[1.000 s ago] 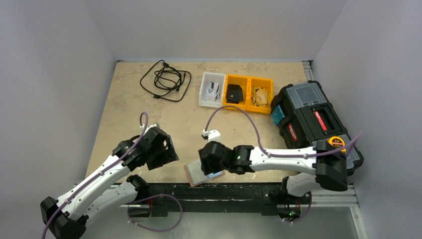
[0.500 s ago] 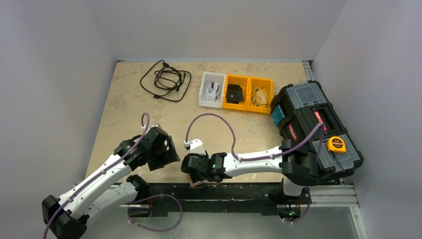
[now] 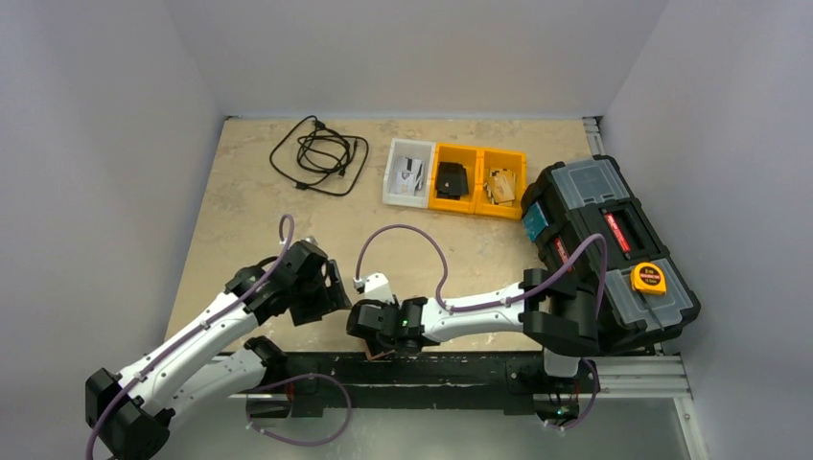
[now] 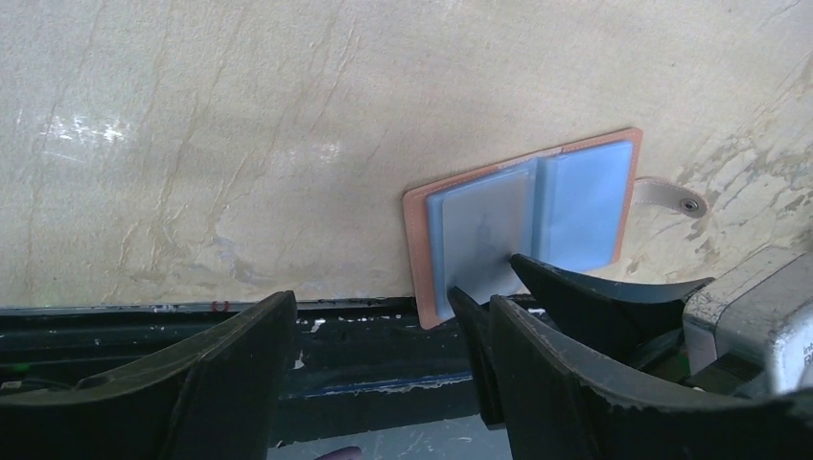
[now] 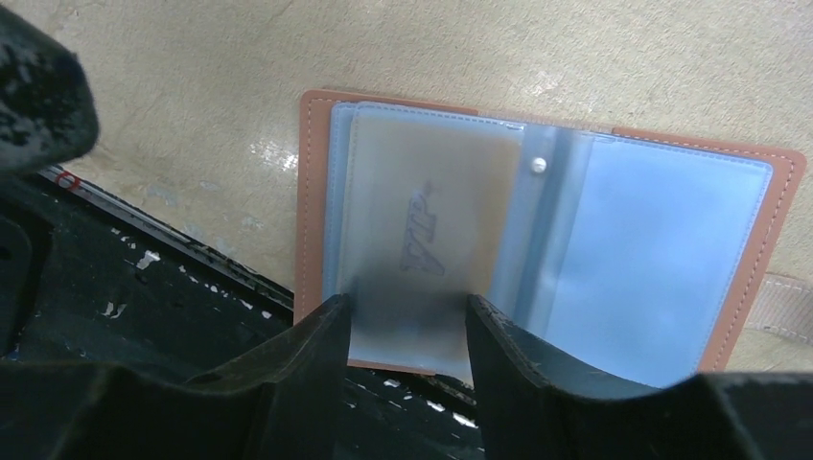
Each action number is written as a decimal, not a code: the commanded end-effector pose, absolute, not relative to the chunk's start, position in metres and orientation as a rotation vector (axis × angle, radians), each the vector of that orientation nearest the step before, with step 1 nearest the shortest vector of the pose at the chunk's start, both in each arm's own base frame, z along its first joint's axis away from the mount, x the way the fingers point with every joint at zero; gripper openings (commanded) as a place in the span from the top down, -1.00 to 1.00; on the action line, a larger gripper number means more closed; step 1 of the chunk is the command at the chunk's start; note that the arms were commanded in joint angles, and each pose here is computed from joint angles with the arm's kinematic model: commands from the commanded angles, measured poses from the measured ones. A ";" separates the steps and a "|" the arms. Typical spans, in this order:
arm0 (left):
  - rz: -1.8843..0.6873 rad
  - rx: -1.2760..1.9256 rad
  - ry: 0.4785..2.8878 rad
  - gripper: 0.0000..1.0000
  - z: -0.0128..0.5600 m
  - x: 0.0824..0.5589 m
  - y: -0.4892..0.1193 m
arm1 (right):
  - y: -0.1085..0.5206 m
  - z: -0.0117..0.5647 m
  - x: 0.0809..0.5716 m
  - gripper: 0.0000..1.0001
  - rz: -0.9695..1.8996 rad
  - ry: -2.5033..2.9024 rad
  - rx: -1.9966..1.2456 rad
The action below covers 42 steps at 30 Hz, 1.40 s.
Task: Take the credit cards out of the card holder
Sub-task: Remove the credit card from the card holder.
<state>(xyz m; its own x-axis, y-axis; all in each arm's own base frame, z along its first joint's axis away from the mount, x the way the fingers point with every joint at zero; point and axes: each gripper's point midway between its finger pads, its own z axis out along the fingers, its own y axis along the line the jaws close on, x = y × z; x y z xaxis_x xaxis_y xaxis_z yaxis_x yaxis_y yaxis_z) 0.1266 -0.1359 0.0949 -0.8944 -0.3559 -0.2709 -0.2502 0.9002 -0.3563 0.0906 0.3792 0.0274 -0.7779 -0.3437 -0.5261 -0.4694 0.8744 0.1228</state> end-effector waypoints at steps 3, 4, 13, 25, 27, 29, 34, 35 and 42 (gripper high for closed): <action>-0.541 -0.360 2.750 -0.44 0.094 0.129 -0.151 | 0.377 0.021 0.089 0.28 0.416 2.589 -0.512; -0.552 -0.353 2.754 -0.43 0.094 0.129 -0.153 | 0.375 0.020 0.089 0.35 0.431 2.600 -0.497; -0.662 -0.272 2.779 -0.28 0.091 0.129 -0.172 | 0.368 0.018 0.091 0.79 0.562 2.645 -0.402; -0.721 -0.216 2.831 0.69 0.072 0.123 -0.212 | 0.365 0.047 0.104 0.86 0.836 2.614 -0.174; -0.708 -0.215 2.849 0.77 0.064 0.123 -0.218 | 0.363 0.049 0.103 0.87 0.861 2.609 -0.142; -0.713 -0.218 2.860 0.81 0.057 0.124 -0.224 | 0.362 0.052 0.103 0.86 0.888 2.598 -0.112; -0.703 -0.217 2.870 0.86 0.050 0.130 -0.233 | 0.356 0.054 0.103 0.86 0.916 2.595 -0.069; -0.696 -0.213 2.875 0.86 0.048 0.131 -0.234 | 0.354 0.053 0.103 0.86 0.915 2.596 -0.064; -0.668 -0.199 2.901 0.89 0.036 0.135 -0.240 | 0.351 0.057 0.104 0.76 0.961 2.575 -0.032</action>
